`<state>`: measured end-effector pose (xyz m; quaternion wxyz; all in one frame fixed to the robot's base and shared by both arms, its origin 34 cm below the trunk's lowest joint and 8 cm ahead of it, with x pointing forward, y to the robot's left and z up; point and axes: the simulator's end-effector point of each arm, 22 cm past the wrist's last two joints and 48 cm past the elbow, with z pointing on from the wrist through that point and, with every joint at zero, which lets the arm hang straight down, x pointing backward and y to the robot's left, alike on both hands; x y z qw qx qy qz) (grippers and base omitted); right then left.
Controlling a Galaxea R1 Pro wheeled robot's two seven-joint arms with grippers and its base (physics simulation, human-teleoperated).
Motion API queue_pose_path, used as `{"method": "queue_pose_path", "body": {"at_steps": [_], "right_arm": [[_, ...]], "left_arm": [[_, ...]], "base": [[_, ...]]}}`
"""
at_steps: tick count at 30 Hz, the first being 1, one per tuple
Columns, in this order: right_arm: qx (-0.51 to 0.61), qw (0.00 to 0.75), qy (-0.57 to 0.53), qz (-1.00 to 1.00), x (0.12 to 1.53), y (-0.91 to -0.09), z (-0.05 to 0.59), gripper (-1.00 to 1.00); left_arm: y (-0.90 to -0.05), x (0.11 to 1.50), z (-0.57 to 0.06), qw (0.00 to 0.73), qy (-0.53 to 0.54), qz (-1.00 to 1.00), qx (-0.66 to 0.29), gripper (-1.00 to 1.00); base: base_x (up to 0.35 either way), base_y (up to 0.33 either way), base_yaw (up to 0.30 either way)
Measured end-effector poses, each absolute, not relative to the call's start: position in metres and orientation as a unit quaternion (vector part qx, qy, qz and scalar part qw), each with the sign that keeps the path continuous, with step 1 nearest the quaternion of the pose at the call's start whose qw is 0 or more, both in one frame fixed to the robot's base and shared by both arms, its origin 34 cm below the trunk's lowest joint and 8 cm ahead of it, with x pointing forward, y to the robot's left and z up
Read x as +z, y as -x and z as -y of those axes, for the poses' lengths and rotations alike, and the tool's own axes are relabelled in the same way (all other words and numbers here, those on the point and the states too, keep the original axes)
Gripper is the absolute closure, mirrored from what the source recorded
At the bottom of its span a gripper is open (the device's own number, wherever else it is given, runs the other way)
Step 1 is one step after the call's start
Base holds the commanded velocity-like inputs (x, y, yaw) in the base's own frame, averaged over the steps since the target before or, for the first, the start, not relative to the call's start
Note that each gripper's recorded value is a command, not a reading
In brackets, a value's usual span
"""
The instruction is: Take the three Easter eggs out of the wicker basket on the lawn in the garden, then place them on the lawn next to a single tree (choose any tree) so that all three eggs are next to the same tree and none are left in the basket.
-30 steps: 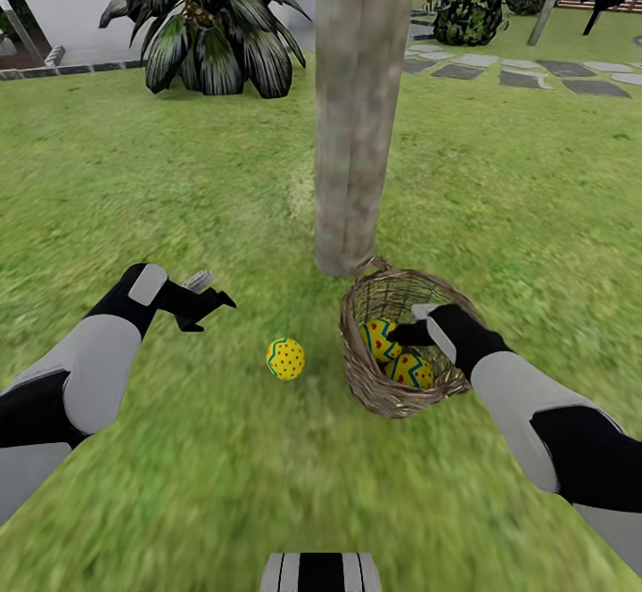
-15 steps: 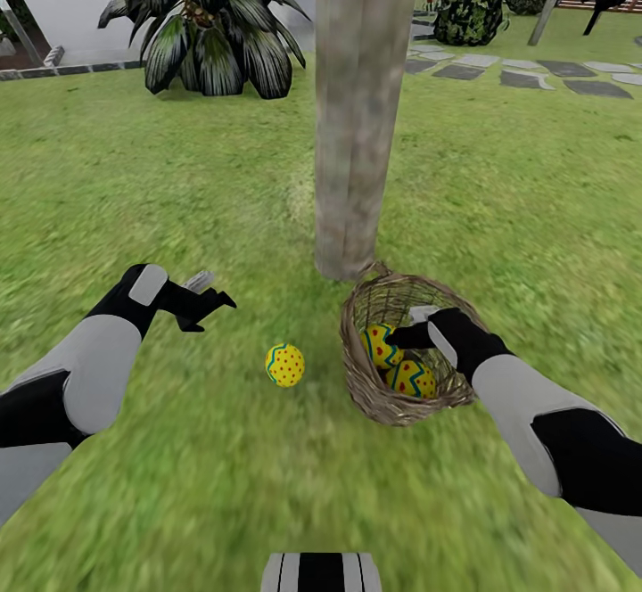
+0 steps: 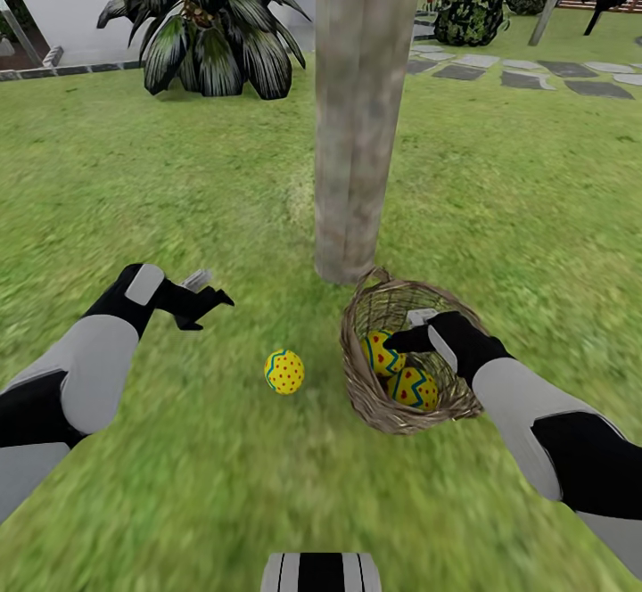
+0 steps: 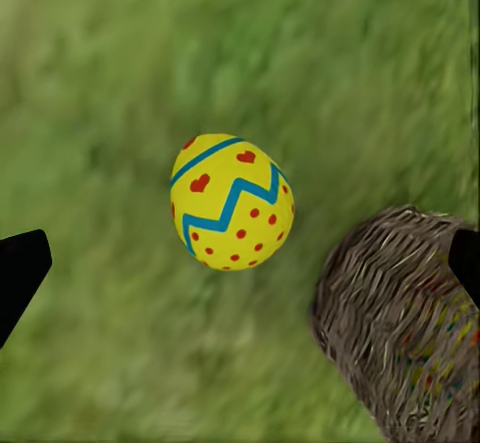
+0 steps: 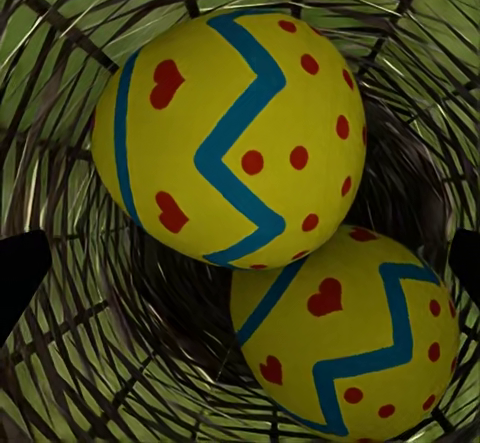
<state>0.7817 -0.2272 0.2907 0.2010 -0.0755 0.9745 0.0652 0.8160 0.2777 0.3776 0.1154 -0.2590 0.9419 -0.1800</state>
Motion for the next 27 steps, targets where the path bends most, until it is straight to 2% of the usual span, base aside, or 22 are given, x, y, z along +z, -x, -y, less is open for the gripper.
{"method": "queue_pose_path", "body": {"at_steps": [8, 27], "right_arm": [[0.06, 0.218, 0.076, -0.971, 0.293, -0.788, 0.235, -1.0], [0.086, 0.224, 0.087, -0.967, 0.29, -0.784, 0.223, -1.0]], "left_arm": [[-0.829, 0.393, -0.275, 0.14, 0.258, -0.928, -0.228, -1.0], [-0.829, 0.392, -0.277, 0.141, 0.258, -0.928, -0.229, -1.0]], "base": [[0.088, 0.0, 0.0], [0.032, 0.0, 0.0]]}}
